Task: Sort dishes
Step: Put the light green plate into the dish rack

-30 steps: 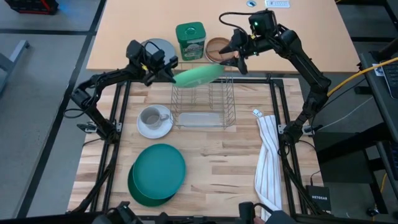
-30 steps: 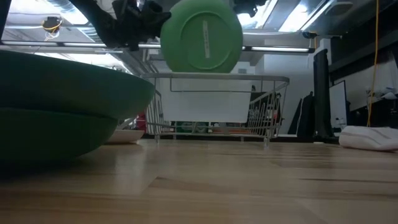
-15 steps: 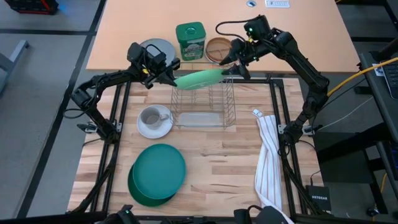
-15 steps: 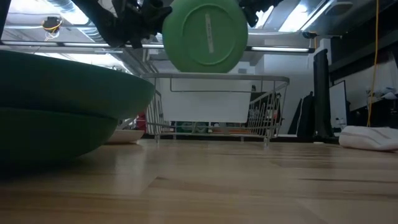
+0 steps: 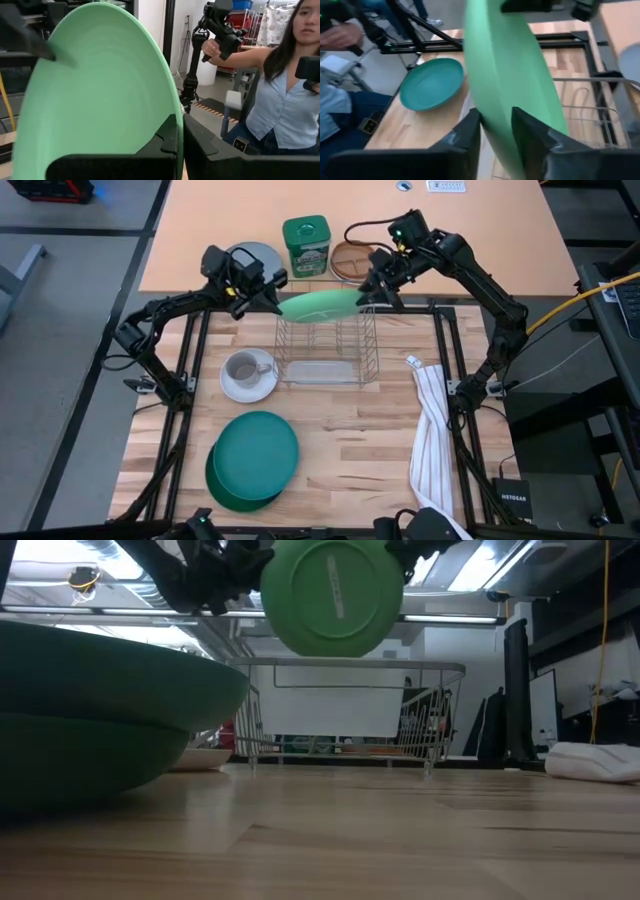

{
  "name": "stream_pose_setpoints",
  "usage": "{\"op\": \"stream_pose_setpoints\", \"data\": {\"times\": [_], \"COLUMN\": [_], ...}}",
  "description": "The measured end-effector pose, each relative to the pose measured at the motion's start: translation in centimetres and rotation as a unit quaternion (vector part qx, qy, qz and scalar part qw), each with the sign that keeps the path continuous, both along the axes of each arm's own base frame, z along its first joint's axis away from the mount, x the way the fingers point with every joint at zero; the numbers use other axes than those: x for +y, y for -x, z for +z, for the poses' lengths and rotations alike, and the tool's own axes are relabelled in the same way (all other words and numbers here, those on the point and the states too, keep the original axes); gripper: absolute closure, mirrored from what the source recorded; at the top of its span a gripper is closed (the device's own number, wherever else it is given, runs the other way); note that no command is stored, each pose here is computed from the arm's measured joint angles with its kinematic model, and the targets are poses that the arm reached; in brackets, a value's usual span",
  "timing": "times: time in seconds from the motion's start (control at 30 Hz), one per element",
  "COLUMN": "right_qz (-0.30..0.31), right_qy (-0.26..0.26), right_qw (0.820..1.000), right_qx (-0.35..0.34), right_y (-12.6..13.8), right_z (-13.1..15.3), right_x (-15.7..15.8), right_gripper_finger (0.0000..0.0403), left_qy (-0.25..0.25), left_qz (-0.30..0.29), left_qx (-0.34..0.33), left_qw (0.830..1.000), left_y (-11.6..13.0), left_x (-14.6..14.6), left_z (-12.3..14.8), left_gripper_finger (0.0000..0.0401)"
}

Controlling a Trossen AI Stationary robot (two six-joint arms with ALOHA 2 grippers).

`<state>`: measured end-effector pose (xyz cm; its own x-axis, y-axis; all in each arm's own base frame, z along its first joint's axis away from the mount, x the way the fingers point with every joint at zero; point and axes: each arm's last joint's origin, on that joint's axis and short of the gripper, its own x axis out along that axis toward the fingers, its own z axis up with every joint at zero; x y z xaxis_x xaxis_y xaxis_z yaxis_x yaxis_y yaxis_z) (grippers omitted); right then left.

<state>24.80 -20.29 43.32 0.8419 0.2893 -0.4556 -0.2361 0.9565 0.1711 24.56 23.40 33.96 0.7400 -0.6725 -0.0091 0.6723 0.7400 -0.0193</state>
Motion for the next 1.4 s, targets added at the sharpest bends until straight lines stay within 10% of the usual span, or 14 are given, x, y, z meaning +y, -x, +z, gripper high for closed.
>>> {"op": "stream_pose_setpoints", "data": {"times": [0.27, 0.77, 1.4], "right_qz": [0.049, 0.043, 0.015], "right_qy": [-0.012, -0.011, 0.003], "right_qw": [0.998, 0.998, 1.000], "right_qx": [-0.040, -0.038, -0.017], "right_y": [0.0, -0.1, 0.0], "right_z": [0.3, 0.2, 0.1], "right_x": [0.3, 0.1, -0.1], "right_gripper_finger": [0.0339, 0.0369, 0.0392], "left_qy": [-0.008, -0.063, -0.131], "left_qz": [0.009, 0.142, 0.252], "left_qx": [-0.013, -0.158, -0.301], "left_qw": [1.000, 0.975, 0.910], "left_y": [0.1, 0.1, 8.5], "left_x": [0.1, 0.7, -3.2], "left_z": [0.0, 1.0, 9.9], "left_gripper_finger": [0.0386, 0.0240, 0.0246]}}
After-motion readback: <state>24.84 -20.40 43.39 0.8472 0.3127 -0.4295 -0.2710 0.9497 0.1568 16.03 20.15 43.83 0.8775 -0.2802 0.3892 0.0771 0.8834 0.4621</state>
